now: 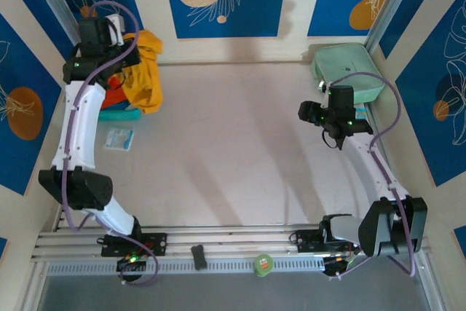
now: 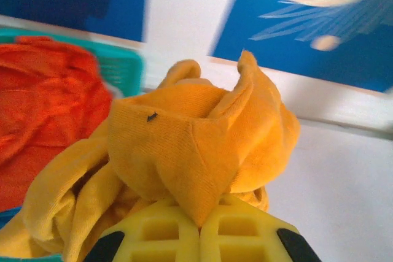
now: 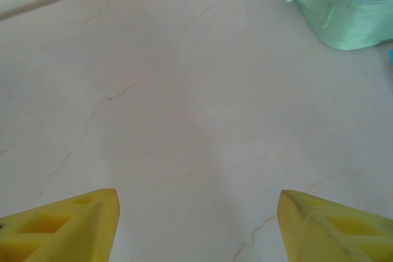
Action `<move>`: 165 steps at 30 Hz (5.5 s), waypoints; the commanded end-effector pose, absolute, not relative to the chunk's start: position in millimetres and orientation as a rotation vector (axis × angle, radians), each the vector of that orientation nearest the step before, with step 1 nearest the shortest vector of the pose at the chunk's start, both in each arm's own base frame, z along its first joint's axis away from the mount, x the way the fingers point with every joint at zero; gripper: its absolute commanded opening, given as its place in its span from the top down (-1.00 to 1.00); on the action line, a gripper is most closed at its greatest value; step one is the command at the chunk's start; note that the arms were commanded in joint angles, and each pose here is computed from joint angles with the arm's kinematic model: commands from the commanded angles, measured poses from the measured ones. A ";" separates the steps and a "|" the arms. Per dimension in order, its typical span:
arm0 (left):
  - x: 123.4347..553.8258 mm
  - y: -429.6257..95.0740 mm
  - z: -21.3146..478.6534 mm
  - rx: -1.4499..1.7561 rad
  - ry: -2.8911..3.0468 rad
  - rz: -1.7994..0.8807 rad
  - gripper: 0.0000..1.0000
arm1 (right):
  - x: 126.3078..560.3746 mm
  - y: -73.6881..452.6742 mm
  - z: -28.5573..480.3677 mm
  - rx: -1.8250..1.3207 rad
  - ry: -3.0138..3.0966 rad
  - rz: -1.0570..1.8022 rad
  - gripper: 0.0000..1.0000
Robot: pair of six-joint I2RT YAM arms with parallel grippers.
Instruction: Fold and stack the t-shirts
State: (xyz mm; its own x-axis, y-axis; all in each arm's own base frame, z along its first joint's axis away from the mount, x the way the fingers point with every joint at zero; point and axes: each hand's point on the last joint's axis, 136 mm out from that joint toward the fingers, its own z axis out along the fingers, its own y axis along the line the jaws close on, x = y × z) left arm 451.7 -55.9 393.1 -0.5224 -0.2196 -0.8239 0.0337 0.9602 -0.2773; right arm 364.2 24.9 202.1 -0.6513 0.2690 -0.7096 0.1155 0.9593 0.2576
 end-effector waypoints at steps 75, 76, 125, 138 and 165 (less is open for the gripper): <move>330.5 -171.8 237.4 0.047 2.340 -0.243 0.81 | 280.4 90.8 173.3 0.422 2.461 0.278 1.00; 325.3 -167.2 231.7 0.039 2.351 -0.232 0.77 | 279.8 87.0 173.2 0.424 2.459 0.285 1.00; 322.7 -140.7 47.9 -0.114 2.684 0.018 1.00 | 306.9 154.3 67.0 -0.085 2.919 0.050 -0.42; 317.5 -123.4 111.1 -0.110 2.557 0.033 1.00 | 326.8 117.3 95.4 0.052 2.830 -0.174 1.00; 237.9 -108.8 66.1 -0.155 2.725 0.008 -0.28 | 311.0 7.7 93.2 0.502 2.821 -0.263 -0.09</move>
State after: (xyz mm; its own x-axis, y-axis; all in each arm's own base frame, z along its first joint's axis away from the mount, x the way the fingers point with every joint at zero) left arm 256.5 -104.0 68.1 -0.8992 -0.0730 -0.4314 -0.0945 0.9951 0.0284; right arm 308.5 -0.7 81.0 -0.8965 0.3524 -0.2684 0.3947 0.9106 -0.1225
